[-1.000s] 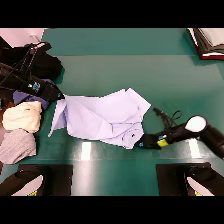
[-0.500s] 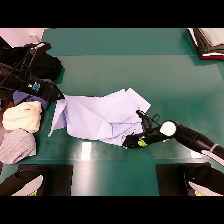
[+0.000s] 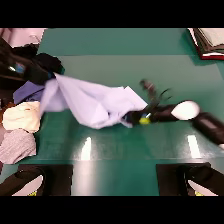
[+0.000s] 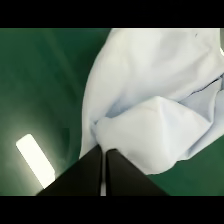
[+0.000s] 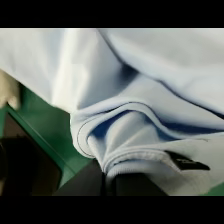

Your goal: Fold the shirts.

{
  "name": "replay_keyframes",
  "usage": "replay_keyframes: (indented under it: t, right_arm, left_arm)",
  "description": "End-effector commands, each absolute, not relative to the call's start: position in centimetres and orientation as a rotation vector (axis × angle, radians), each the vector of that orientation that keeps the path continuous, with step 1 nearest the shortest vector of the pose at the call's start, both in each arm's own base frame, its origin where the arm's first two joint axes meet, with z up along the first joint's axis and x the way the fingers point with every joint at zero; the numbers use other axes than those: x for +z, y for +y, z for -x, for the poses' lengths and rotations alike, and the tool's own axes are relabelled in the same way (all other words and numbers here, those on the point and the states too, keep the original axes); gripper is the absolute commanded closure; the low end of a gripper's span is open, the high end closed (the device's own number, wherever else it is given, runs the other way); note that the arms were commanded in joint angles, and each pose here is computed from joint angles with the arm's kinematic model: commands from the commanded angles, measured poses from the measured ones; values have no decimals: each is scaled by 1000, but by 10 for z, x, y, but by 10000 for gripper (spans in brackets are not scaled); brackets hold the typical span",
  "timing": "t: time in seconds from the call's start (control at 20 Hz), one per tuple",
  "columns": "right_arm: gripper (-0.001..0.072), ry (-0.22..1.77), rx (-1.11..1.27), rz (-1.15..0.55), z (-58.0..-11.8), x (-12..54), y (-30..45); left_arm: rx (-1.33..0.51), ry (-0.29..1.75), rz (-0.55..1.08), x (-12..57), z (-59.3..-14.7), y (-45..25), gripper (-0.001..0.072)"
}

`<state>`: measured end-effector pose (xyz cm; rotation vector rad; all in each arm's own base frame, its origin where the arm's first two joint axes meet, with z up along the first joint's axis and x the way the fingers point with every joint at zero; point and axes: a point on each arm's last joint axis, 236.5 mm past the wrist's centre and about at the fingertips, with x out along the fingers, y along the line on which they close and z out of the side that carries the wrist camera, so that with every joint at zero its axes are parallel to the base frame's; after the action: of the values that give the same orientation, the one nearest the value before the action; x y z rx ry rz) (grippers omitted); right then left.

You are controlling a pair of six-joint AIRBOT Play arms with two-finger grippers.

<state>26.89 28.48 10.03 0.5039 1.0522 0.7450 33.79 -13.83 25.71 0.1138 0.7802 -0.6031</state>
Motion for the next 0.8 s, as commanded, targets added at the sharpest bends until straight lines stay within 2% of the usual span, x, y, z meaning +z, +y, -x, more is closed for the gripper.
replay_keyframes:
  t: [0.0,0.15,0.4,0.5,0.6,0.75]
  right_arm:
    - [690,635,678,-516,-303,253,208]
    - [690,418,541,-473,-286,342,134]
    - [690,282,244,-362,-239,401,58]
    - [690,291,137,-328,-227,408,41]
    - [690,351,79,-360,-224,405,31]
    - [690,557,104,-460,-238,372,24]
  left_arm:
    - [-571,504,-168,367,-324,-132,686]
    - [-563,294,-204,446,-288,-130,686]
    - [-622,94,-171,502,-222,-139,686]
    - [-663,42,-162,514,-198,-146,687]
    - [-684,59,-164,510,-194,-149,687]
    - [-679,221,-143,460,-232,-150,687]
